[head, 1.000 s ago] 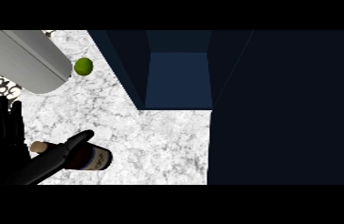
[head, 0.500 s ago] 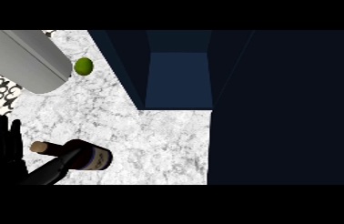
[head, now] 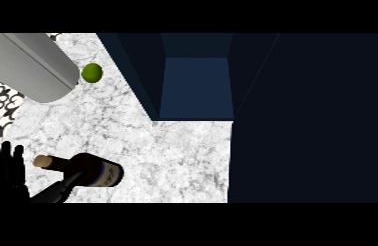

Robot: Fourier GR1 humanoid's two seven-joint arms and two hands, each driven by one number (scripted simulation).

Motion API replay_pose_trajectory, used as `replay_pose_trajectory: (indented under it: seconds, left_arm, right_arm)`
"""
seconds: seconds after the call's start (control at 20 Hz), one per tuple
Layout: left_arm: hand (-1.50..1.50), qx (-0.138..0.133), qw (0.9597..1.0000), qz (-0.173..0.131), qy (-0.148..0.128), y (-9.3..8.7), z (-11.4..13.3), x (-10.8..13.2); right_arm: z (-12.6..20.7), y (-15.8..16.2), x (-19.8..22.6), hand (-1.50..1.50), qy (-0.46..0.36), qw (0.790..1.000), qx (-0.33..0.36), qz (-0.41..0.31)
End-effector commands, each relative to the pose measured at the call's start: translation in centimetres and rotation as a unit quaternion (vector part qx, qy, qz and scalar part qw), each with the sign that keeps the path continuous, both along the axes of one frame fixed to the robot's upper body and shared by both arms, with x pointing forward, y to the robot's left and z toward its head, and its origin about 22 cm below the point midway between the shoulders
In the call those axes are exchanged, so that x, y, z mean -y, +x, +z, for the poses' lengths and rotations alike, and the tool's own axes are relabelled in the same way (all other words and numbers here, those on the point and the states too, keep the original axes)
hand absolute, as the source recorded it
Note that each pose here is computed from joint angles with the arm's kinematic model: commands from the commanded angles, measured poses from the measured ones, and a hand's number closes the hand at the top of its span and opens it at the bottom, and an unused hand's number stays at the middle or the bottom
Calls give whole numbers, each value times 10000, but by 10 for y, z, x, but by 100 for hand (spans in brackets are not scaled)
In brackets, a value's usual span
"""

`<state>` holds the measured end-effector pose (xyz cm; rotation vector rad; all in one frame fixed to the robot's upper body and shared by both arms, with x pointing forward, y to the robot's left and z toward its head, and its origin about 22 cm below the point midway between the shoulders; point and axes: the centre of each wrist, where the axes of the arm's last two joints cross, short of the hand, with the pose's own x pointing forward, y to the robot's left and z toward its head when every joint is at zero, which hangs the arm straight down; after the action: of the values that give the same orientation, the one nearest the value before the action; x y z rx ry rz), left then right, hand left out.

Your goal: Pick up the wine, place it into the cabinet and close the cabinet

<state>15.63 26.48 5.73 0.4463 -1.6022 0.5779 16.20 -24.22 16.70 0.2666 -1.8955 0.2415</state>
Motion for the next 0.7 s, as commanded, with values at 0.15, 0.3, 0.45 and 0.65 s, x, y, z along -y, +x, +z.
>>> replay_pose_trajectory:
  seconds: [0.15, 0.3, 0.45, 0.65]
  left_arm:
    - [-150, -178, 9998, -29, -50, -20, -44, -9]
    - [-150, -243, 9996, -116, -81, -20, -54, -1]
    - [-150, -308, 9994, -46, -165, -17, -66, -6]
    - [-150, -264, 9995, -92, -128, -15, -80, -16]
  right_arm:
    - [-13, -2, -6, -150, -33, 10000, 28, 89]
    - [-3, -2, -11, -150, -39, 10000, 29, 28]
    - [4, -20, 1, -150, -47, 9999, 74, 89]
    - [17, -23, -12, -150, -3, 10000, 26, 5]
